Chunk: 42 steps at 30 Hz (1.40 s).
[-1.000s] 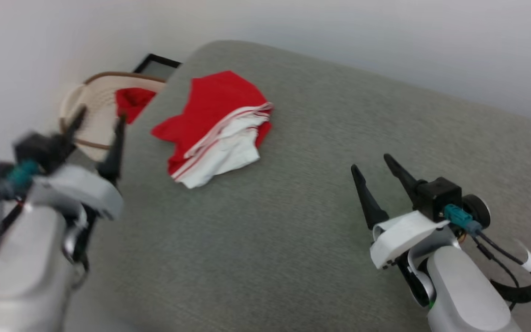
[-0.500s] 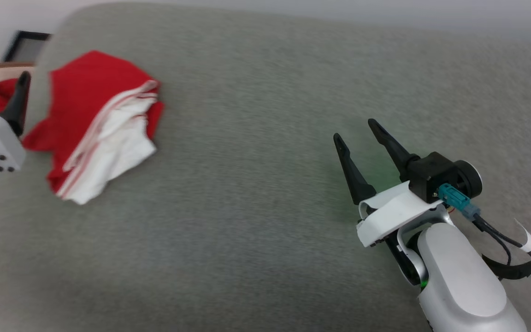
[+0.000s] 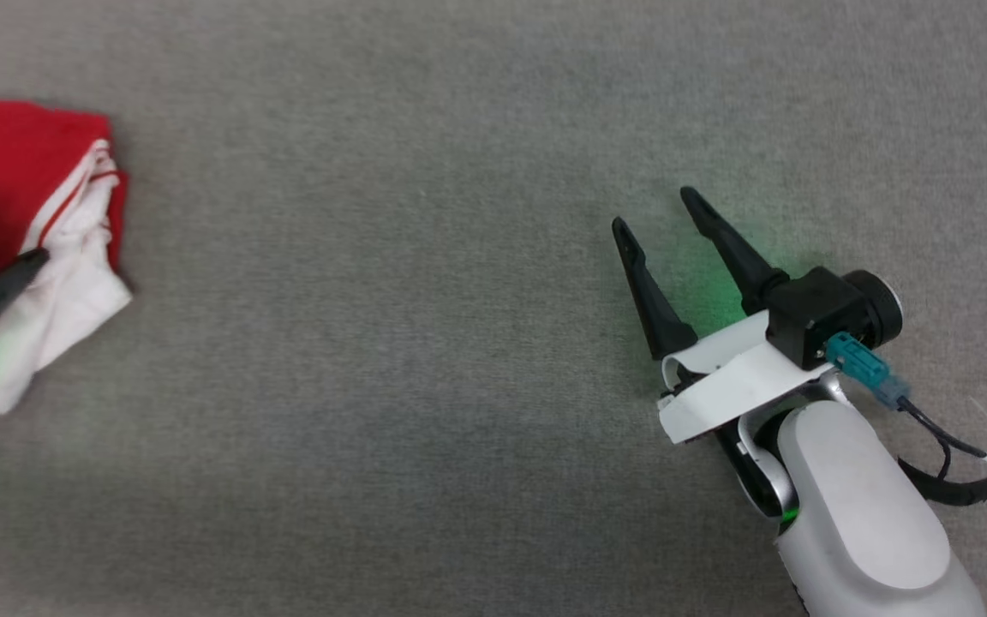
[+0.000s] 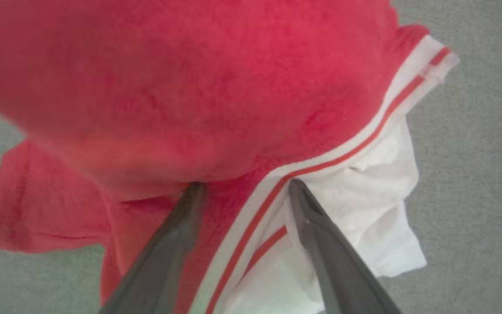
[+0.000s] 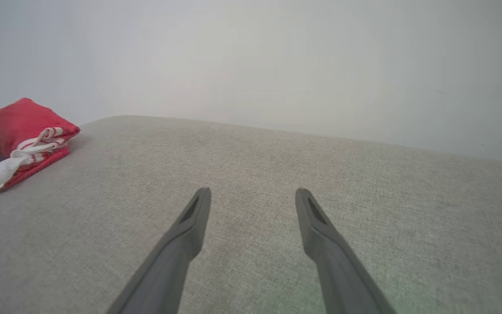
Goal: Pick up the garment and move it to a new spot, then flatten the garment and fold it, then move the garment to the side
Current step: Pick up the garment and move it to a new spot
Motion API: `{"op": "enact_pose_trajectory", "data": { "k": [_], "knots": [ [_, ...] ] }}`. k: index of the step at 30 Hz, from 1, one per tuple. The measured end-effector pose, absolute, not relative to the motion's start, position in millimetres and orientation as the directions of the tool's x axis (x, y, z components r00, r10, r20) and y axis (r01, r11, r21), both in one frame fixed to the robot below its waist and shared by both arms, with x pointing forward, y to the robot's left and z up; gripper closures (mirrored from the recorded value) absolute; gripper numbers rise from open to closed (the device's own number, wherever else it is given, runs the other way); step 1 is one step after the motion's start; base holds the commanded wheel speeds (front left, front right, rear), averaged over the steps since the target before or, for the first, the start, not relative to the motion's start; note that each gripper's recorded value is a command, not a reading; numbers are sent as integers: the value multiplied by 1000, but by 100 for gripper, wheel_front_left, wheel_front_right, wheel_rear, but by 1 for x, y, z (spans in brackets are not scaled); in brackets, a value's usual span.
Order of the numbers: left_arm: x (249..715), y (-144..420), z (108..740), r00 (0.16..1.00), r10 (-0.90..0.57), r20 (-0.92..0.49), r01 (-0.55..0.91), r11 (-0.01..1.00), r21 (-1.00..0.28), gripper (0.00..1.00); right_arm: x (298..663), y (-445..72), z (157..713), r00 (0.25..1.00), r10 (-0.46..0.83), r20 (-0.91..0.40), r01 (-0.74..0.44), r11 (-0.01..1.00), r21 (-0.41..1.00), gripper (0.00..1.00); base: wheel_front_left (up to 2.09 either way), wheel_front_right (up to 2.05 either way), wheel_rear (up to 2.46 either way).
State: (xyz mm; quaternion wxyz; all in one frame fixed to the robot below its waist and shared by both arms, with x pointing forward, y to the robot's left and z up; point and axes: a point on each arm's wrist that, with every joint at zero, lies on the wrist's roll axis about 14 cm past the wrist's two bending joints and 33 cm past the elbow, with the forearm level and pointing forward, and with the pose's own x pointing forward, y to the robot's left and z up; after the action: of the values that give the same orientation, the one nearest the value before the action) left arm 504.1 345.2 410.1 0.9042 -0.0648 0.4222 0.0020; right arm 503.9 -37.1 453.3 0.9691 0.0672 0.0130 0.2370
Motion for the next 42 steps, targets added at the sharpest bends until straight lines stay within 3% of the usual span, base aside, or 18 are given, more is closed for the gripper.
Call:
{"op": "enact_pose_trajectory", "data": {
  "k": [5, 11, 12, 13, 14, 24, 32, 37, 42],
  "knots": [
    [504, 344, 379, 533, -95, -841, -114, 977, -182, 0, 510, -50, 442, 900, 435, -6, -431, 892, 134, 0, 0, 0, 0],
    [516, 339, 360, 502, -118, -857, -121, 971, -204, 0, 511, -63, 424, 912, 409, -47, -401, 908, 123, 0, 0, 0, 0],
    [518, 337, 357, 499, -122, -858, -114, 972, -205, 49, 511, -65, 423, 913, 404, -52, -396, 911, 120, 0, 0, 0, 0],
    [519, 336, 356, 502, -124, -856, -109, 973, -205, 81, 511, -68, 422, 916, 399, -54, -391, 913, 117, 0, 0, 0, 0],
    [521, 336, 356, 509, -123, -852, -106, 973, -204, 100, 512, -69, 423, 917, 395, -53, -387, 915, 114, 0, 0, 0, 0],
    [528, 331, 388, 657, -101, -747, -94, 972, -215, 100, 504, -68, 441, 919, 393, -30, -387, 914, 122, 0, 0, 0, 0],
    [546, 279, 474, 846, -239, -476, 58, 930, -364, 100, 490, -75, 463, 933, 361, 4, -358, 923, 143, 0, 0, 0, 0],
    [538, 220, 528, 851, -406, -333, 258, 876, -408, 100, 479, -91, 477, 951, 307, 32, -308, 936, 173, 0, 0, 0, 0],
    [520, 155, 569, 780, -582, -232, 459, 783, -420, 100, 467, -112, 490, 968, 244, 58, -251, 948, 195, 0, 0, 0, 0]
  ]
}}
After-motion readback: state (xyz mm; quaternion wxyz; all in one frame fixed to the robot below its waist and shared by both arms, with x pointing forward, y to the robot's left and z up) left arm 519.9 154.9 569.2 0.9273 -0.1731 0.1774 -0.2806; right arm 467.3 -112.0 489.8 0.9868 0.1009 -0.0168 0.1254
